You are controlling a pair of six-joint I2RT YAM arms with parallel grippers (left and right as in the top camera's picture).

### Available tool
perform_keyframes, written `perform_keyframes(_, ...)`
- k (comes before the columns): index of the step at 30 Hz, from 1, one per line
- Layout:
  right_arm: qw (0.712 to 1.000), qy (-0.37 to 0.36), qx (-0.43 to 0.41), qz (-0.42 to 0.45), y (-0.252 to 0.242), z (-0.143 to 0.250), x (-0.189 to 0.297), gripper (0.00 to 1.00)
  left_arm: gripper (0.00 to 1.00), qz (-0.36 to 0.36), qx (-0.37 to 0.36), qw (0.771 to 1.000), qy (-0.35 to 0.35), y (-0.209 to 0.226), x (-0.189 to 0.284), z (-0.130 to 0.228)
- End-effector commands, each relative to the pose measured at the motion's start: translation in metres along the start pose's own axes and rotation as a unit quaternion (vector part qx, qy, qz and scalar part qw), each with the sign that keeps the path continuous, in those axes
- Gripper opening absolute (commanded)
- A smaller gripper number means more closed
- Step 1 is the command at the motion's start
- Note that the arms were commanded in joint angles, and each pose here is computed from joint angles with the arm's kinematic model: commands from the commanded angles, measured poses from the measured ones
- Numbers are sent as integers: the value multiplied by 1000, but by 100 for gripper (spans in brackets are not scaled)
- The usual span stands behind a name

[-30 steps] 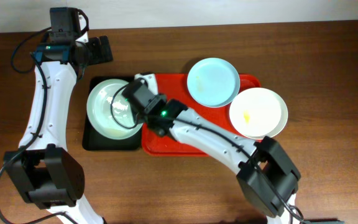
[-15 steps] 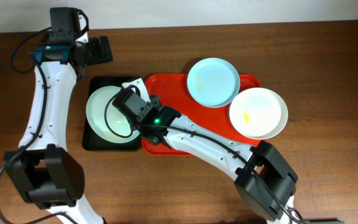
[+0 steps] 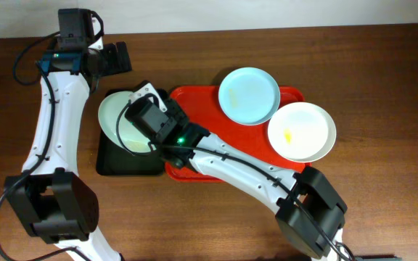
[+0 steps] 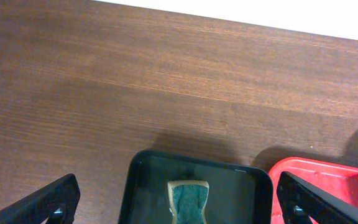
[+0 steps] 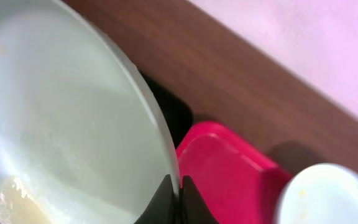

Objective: Clean dirty plates on tray and stack at the side

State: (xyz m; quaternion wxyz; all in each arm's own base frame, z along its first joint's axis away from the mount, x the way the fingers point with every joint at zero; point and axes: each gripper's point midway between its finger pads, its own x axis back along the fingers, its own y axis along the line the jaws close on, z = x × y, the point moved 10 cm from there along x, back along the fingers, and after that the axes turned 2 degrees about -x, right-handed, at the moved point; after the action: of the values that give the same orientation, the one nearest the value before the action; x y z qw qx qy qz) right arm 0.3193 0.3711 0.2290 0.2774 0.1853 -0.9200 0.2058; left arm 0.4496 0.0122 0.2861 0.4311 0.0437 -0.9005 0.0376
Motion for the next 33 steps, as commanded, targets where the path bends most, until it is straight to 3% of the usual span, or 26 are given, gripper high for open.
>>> perform_keyframes(1,994,-61,62,61,6,-29,35,4,100,4,-3,1000,-5,0,4,-2)
perform_keyframes(16,935,-115,215,259,35,-55,89,4,99,4,-3,1000,-5,0,4,-2)
perform_keyframes(33,928,-143,221,264,45,-65,103,4,99,5,-3,1000,-5,-1,4,-2)
